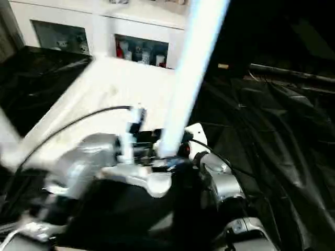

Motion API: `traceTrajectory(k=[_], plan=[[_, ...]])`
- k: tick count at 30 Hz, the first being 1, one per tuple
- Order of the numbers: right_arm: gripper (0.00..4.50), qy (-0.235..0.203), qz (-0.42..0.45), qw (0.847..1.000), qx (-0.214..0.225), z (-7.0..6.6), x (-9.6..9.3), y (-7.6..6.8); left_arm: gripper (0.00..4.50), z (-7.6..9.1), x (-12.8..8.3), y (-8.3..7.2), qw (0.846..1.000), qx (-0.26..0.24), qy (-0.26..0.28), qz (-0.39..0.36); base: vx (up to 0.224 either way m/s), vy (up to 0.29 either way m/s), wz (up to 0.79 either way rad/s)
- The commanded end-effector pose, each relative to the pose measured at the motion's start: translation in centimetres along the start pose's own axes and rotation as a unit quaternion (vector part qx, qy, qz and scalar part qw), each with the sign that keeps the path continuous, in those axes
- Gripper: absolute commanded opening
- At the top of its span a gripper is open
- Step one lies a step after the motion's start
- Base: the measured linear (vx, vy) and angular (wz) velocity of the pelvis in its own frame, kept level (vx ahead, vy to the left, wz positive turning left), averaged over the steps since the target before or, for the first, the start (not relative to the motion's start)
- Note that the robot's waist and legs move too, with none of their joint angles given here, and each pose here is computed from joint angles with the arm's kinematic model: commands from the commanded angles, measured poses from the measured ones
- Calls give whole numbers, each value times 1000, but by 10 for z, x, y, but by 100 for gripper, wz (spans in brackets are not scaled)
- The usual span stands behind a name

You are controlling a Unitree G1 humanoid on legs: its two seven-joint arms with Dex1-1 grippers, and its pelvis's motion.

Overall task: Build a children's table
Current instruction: Rotate table base, then rotate leg to tighten

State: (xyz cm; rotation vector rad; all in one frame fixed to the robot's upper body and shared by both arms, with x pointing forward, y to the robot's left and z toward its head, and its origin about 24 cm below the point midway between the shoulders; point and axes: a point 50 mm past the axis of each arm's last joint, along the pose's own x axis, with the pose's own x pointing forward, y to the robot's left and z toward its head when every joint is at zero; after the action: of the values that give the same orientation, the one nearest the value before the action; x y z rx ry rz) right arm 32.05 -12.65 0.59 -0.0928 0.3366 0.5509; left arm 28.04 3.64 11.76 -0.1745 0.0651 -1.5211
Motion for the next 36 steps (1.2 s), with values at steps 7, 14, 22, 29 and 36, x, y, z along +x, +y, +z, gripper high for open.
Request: traceTrajectory(k=[7,14,22,29,36], plan=[[313,-2,-29,1000,-10,-5,-14,-21,448,-6,-6,41,977,99,77,170,0,0,0],[313,1,-29,999,-24,-7,-48,-50,448,-18,-28,29,986,97,90,105,0,0,0],[313,43,109,989,-93,-6,-92,-53,419,-53,-58,36,962,101,241,79,0,0,0],[313,54,139,983,-110,0,-107,-52,367,-58,-66,48,947,71,294,112,0,0,0],[313,61,161,979,-105,2,-114,-46,313,-57,-69,51,947,49,302,97,0,0,0]])
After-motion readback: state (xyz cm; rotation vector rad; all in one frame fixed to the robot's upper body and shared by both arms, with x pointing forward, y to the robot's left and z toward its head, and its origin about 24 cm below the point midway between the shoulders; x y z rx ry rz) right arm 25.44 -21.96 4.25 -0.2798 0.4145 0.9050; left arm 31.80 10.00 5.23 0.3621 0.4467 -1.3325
